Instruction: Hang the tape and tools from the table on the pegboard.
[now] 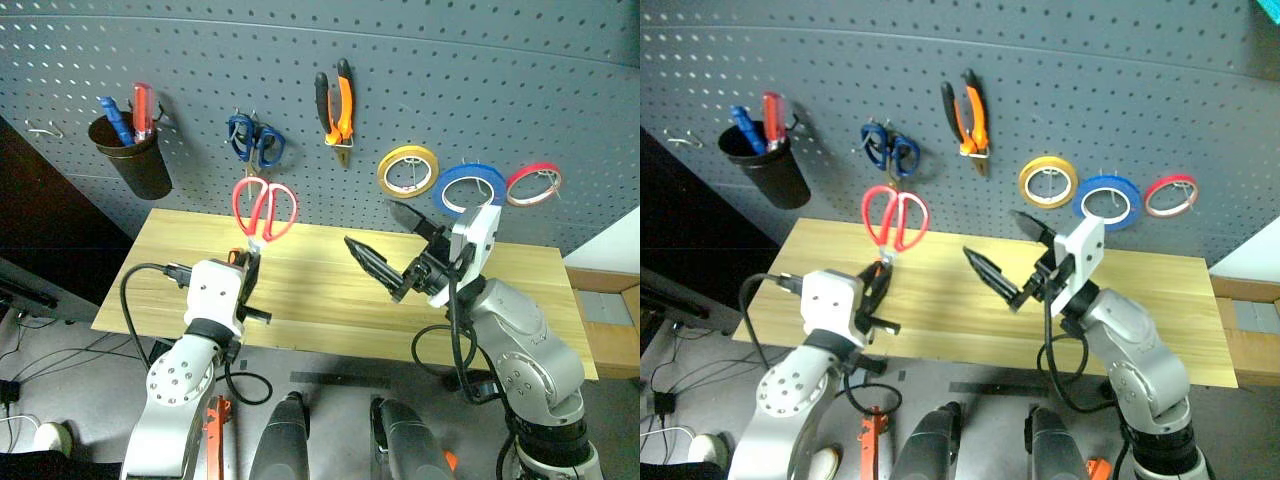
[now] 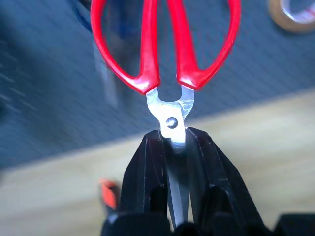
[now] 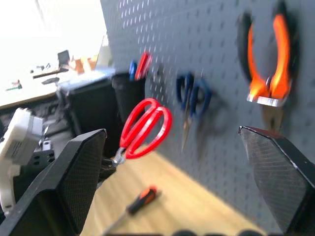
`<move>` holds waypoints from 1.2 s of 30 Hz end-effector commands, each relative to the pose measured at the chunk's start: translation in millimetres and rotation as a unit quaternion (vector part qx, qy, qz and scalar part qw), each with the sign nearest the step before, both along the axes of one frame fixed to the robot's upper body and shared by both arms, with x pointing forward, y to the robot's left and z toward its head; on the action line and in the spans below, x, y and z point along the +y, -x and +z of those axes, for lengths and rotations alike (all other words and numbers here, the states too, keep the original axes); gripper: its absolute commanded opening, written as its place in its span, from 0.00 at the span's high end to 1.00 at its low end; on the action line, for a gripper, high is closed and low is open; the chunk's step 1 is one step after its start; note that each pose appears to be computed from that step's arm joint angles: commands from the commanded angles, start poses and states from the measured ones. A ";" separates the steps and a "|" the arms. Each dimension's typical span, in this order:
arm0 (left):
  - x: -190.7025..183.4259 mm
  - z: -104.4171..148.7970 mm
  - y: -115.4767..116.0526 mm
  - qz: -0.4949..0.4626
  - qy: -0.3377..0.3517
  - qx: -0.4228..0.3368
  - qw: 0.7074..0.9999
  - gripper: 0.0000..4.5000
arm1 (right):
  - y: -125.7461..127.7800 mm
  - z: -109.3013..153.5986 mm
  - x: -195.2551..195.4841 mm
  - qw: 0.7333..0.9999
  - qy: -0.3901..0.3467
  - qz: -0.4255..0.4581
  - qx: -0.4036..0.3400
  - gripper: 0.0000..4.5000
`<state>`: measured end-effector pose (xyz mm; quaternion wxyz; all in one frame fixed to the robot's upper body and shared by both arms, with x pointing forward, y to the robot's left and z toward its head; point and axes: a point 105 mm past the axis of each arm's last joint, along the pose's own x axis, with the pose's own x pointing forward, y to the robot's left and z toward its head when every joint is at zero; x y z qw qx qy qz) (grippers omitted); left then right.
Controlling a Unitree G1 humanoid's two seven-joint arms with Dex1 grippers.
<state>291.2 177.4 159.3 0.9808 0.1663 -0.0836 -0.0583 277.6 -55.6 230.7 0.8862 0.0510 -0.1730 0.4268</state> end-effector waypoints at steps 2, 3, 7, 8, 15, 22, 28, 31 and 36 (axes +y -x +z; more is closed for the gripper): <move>5.9 35.0 -18.6 0.007 -0.020 -0.082 0.996 0.95 | -4.9 25.3 0.8 0.999 -0.026 -0.001 -0.040 0.00; 7.4 36.7 -22.0 0.007 -0.020 -0.086 0.996 0.95 | -5.8 27.3 1.7 0.999 -0.026 -0.001 -0.043 0.00; 11.9 40.4 -35.3 0.003 -0.018 -0.093 0.995 0.95 | -9.1 31.0 3.1 0.998 -0.020 -0.005 -0.052 0.00; 12.0 40.1 -40.1 -0.002 -0.015 -0.090 0.996 0.95 | -10.3 31.2 2.8 0.998 -0.018 -0.010 -0.052 0.00; 7.2 26.4 -50.5 -0.028 -0.010 -0.060 0.998 0.95 | -9.0 25.5 0.5 0.999 -0.008 -0.023 -0.043 0.00; 6.6 11.0 -47.9 -0.035 0.008 -0.023 0.999 0.95 | -7.9 17.6 -2.7 0.999 0.004 -0.027 -0.038 0.00; 18.9 2.5 -50.1 -0.007 0.025 0.000 1.000 0.78 | -7.7 13.3 -3.8 0.999 0.009 -0.025 -0.034 0.00; 18.2 4.1 -49.7 -0.010 0.027 0.000 1.000 0.57 | -7.1 12.2 -3.4 0.999 0.010 -0.023 -0.033 0.00; 16.0 4.8 -49.0 -0.014 0.027 0.003 1.000 0.20 | -5.8 9.9 -1.7 0.999 0.012 -0.017 -0.030 0.00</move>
